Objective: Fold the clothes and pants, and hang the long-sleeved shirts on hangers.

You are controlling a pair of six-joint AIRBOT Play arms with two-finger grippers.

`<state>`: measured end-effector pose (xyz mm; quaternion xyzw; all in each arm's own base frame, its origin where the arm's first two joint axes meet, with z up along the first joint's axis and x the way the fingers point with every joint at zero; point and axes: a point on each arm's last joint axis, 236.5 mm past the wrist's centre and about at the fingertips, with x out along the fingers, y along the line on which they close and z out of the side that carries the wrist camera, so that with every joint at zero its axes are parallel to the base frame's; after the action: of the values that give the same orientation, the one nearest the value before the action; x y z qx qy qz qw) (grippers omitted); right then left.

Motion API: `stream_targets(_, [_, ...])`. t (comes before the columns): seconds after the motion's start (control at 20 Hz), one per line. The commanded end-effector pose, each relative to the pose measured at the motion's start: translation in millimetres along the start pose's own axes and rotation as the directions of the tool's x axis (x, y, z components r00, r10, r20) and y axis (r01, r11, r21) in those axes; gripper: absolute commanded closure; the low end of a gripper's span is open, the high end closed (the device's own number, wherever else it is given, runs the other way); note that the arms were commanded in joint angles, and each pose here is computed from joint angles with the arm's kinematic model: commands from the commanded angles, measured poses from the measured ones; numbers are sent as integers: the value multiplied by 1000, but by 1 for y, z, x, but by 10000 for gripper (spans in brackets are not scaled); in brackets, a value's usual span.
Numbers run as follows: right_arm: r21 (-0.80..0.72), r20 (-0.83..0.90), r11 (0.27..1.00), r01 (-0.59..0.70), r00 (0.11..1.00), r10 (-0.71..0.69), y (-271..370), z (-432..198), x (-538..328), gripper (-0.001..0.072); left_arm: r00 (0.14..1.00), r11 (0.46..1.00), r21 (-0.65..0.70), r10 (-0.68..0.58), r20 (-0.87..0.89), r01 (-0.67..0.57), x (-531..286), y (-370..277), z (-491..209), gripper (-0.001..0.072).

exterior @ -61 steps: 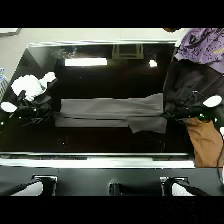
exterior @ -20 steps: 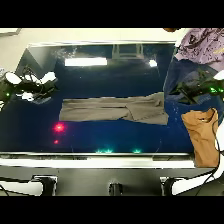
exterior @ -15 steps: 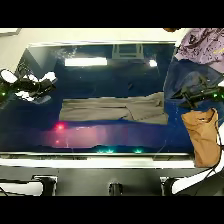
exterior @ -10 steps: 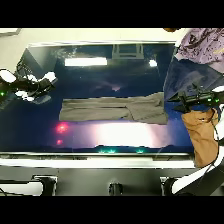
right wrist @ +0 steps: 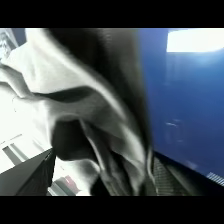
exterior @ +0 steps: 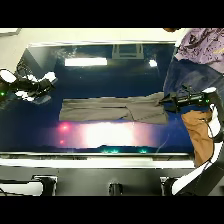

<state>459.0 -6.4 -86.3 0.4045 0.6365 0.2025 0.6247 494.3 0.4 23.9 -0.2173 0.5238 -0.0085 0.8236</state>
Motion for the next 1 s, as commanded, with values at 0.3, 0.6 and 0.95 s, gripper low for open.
stream_targets(0.3, [-29,29,994,109,994,-108,31,-5,-8,686,1000,999,-34,-24,-13,24,4,-16,-5,526])
stream_targets(0.6, [77,188,948,308,930,-317,71,-30,-90,686,978,982,1,-189,-86,190,52,-128,-50,689])
stream_targets(0.95, [118,281,918,380,873,-397,105,-58,-143,685,874,899,-94,-438,-213,428,120,-308,-172,690])
